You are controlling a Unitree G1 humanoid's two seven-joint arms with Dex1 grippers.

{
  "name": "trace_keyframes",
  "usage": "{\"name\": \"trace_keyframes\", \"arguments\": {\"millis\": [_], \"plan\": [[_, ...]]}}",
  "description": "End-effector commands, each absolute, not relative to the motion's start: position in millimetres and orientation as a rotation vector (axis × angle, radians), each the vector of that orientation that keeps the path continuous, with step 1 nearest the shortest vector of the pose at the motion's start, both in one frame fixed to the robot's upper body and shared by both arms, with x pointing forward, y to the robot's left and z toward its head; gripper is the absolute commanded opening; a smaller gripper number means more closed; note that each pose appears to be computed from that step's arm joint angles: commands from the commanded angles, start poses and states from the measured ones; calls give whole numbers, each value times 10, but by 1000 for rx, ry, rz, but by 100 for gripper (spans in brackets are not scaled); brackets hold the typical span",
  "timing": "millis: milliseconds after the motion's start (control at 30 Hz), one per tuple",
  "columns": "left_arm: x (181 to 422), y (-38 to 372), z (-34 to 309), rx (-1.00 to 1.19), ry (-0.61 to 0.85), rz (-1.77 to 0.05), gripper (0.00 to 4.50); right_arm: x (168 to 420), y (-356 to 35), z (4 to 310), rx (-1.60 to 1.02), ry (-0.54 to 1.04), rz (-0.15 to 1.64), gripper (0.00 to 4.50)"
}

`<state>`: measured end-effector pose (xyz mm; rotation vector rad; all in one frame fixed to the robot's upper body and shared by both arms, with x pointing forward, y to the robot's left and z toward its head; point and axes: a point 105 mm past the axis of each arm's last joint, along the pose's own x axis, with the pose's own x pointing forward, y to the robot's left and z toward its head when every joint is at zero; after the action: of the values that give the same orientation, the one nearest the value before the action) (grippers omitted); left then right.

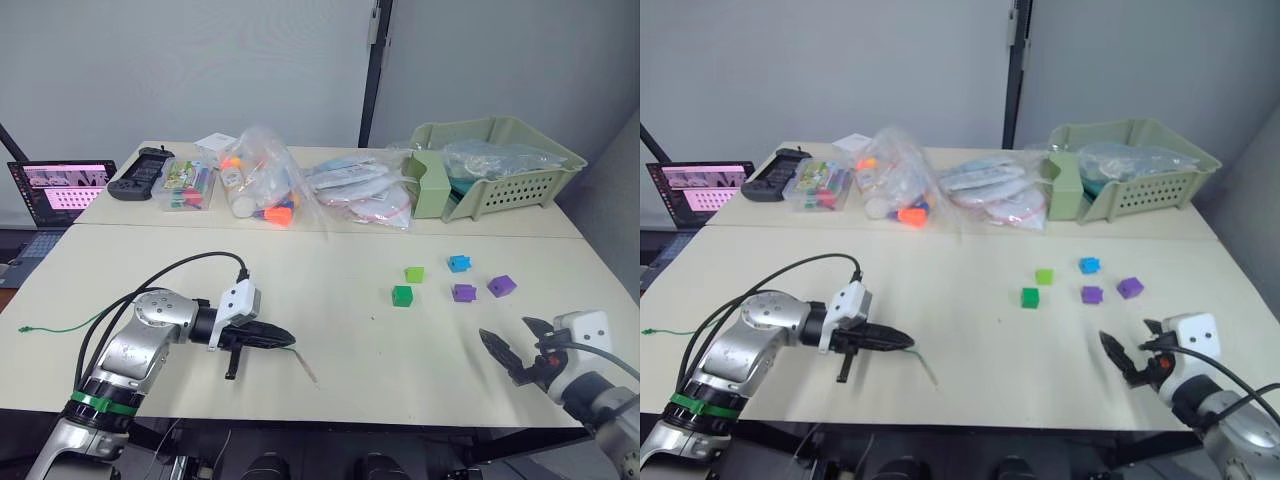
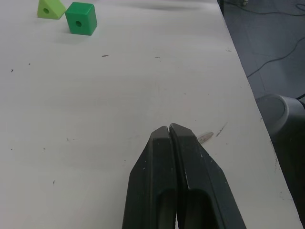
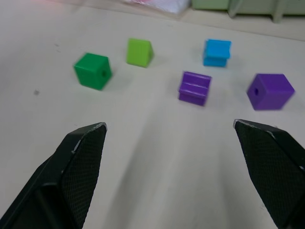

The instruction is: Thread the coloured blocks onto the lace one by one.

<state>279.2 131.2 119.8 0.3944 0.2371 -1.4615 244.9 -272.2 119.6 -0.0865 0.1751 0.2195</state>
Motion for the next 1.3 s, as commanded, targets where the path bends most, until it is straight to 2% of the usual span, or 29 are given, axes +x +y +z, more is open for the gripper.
{"name": "trace_keyframes", "arguments": {"millis": [33,100,133,267,400,533,733,900,1133,1300], "plan": [[2806,1334,1201,474,197,-1451,6,2468,-2680,1285,-107,136,226,450],[2817,1308,1212,423,185,-1478,6,2473,-2619,1302,-112,129,260,450],[2848,1304,1206,430,181,-1483,30,2467,-2577,1321,-115,122,284,450],[2984,1319,1065,559,193,-1559,152,2383,-2353,1382,-120,110,442,450],[3024,1312,991,533,240,-1662,282,2234,-2125,1433,-105,116,638,450],[3112,1240,898,601,255,-1722,282,2126,-1929,1461,-176,169,902,450],[3138,1133,836,645,237,-1777,282,2105,-1884,1498,-240,219,1024,450],[3102,1122,745,740,242,-1829,282,2099,-1836,1600,-252,211,1036,450],[3021,1027,754,861,163,-1909,282,2061,-1812,1546,-232,212,991,450],[2963,1053,720,935,209,-1953,282,2048,-1790,1543,-224,203,975,450]]}}
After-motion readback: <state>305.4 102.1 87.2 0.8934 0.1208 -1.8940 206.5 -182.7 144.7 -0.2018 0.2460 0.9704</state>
